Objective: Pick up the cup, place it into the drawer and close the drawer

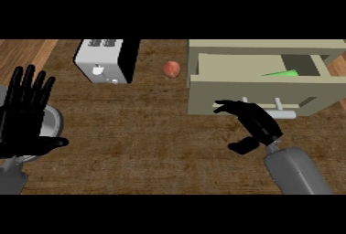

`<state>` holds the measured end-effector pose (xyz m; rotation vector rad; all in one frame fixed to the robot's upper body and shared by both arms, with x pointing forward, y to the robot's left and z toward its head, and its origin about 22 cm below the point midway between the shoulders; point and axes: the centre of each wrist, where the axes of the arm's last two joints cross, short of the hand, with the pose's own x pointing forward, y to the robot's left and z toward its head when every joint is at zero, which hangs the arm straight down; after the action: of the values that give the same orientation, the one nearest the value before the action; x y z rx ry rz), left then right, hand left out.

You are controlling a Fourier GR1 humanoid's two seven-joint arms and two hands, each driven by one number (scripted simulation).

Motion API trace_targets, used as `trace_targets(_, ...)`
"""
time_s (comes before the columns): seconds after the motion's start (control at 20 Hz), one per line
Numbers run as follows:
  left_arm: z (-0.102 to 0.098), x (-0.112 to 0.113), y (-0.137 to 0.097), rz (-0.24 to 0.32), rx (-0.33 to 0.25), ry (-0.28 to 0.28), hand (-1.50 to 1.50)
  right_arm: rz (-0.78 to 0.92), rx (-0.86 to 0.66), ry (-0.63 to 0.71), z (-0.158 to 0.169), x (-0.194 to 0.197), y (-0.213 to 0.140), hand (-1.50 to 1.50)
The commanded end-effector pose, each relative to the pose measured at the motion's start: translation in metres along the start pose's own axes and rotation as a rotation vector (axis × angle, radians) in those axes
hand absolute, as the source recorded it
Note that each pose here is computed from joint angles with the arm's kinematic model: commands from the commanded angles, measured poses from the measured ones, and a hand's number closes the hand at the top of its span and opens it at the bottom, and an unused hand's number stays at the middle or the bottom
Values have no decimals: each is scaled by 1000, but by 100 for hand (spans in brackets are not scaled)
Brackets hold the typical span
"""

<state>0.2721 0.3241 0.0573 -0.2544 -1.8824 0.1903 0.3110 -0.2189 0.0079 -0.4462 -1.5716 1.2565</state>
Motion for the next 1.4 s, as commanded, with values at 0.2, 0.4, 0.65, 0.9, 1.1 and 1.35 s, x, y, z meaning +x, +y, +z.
trace_targets(0.2,8,11,22,0,7,10,-150,-30,10,25,-47,-34,-9,-150)
trace_targets(0.4,18,-16,21,33,-10,-2,-150,-65,35,28,-70,-43,-14,-150)
trace_targets(0.65,3,-9,12,42,-34,16,-150,-102,29,47,-71,-68,-34,-150)
trace_targets(0.9,2,-12,19,30,-37,-1,-150,-71,50,65,-81,-66,-49,-150)
trace_targets(1.1,-10,-6,12,33,-61,-9,-150,-98,23,88,-74,-80,-86,-150)
trace_targets(1.35,11,-14,13,26,-75,16,-150,-98,7,108,-63,-90,-71,-150)
